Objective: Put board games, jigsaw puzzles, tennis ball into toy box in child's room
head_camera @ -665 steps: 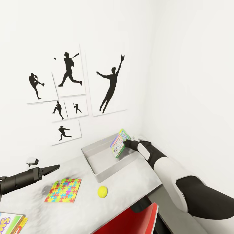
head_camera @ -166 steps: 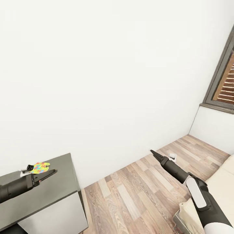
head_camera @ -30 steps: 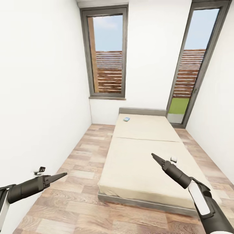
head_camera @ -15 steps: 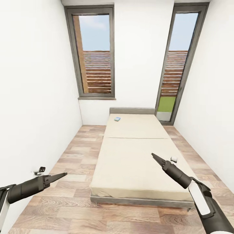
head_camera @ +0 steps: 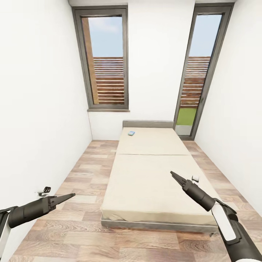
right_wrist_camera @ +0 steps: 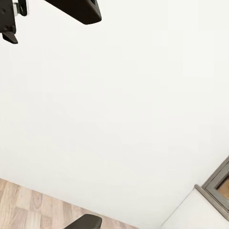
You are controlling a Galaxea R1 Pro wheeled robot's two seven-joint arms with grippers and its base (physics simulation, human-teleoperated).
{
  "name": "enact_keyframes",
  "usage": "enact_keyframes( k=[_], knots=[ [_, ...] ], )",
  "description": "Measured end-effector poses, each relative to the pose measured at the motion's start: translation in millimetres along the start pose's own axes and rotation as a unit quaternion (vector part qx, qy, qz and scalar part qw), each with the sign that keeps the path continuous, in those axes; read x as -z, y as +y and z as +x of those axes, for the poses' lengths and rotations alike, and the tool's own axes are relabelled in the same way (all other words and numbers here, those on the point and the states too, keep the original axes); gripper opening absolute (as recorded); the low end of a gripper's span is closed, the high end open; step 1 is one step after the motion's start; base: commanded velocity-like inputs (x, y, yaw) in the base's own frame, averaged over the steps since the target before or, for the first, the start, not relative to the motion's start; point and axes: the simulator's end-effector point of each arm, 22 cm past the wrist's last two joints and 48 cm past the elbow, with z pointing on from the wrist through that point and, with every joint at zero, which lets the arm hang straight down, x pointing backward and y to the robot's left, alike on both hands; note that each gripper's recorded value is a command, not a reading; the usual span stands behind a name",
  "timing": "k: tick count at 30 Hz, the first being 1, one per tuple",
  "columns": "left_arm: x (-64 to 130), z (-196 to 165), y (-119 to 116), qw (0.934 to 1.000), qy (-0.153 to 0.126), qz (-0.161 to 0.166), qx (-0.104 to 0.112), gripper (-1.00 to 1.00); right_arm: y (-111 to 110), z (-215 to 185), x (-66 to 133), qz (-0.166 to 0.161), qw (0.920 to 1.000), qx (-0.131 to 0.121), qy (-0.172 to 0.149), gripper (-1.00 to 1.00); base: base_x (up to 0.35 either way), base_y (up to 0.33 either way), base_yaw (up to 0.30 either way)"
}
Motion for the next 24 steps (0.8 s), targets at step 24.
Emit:
enact_keyframes(
  k=[24],
  knots=[
    [0.6, 0, 0, 1.0, 0.0, -0.001, 0.0, 1.0, -4, -11, 6.1, 0.006, 0.9999, 0.0, -0.016, 1.0, 0.0, 0.0, 0.0]
  ],
)
